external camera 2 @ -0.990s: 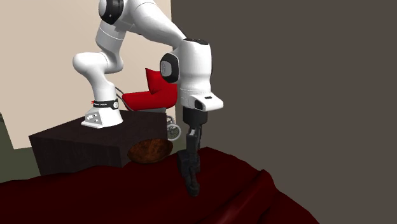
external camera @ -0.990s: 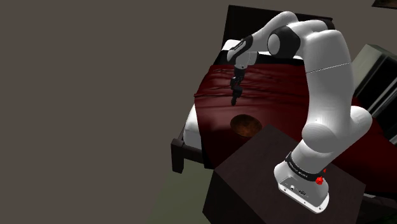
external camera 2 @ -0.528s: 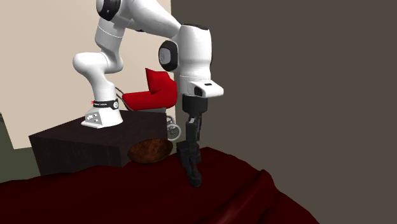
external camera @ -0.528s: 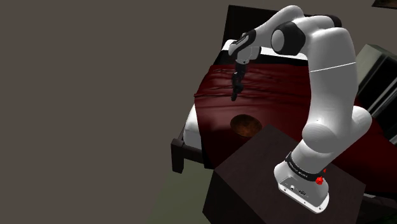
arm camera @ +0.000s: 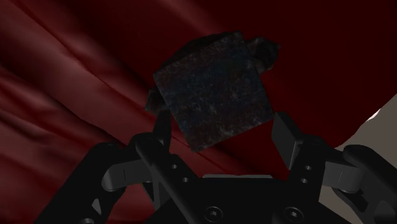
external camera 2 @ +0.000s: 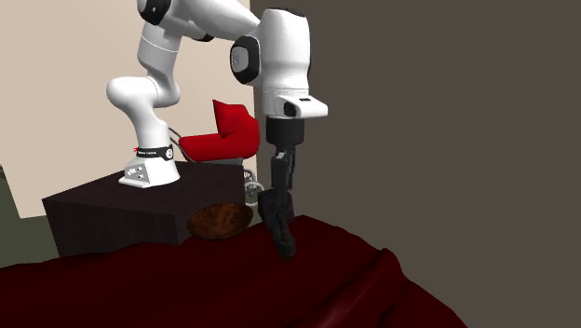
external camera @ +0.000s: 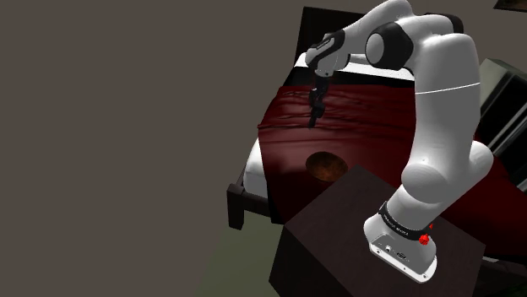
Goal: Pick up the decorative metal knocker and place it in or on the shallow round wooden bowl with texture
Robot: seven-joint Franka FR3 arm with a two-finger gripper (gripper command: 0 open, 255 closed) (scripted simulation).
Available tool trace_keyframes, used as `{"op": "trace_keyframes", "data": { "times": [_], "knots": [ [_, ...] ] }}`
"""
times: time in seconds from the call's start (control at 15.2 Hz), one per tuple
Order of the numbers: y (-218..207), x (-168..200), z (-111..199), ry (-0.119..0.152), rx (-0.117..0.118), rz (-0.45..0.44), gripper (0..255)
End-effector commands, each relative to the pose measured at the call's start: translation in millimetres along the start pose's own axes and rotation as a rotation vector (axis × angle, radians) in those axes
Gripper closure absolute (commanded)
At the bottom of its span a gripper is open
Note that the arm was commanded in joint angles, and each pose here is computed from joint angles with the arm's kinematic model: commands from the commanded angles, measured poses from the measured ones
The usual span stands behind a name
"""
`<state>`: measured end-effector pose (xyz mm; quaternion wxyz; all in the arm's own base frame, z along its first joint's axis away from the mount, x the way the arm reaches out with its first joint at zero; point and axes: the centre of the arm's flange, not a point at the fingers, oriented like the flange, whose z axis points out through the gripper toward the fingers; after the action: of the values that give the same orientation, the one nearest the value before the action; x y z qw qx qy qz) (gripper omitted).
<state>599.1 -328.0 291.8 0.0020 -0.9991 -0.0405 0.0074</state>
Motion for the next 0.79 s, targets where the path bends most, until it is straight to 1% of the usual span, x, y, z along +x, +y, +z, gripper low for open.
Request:
{"op": "trace_keyframes", "data": {
  "times": [0.0, 0.46, 0.73],
  "knots": [
    [-0.8, 0.7, -11.2, 0.000, 0.000, 0.000, 255],
    [-0.9, 0.1, -44.6, 0.000, 0.000, 0.000, 255],
    [-35.2, -37.8, -57.5, 0.000, 0.000, 0.000, 255]
  ]
}}
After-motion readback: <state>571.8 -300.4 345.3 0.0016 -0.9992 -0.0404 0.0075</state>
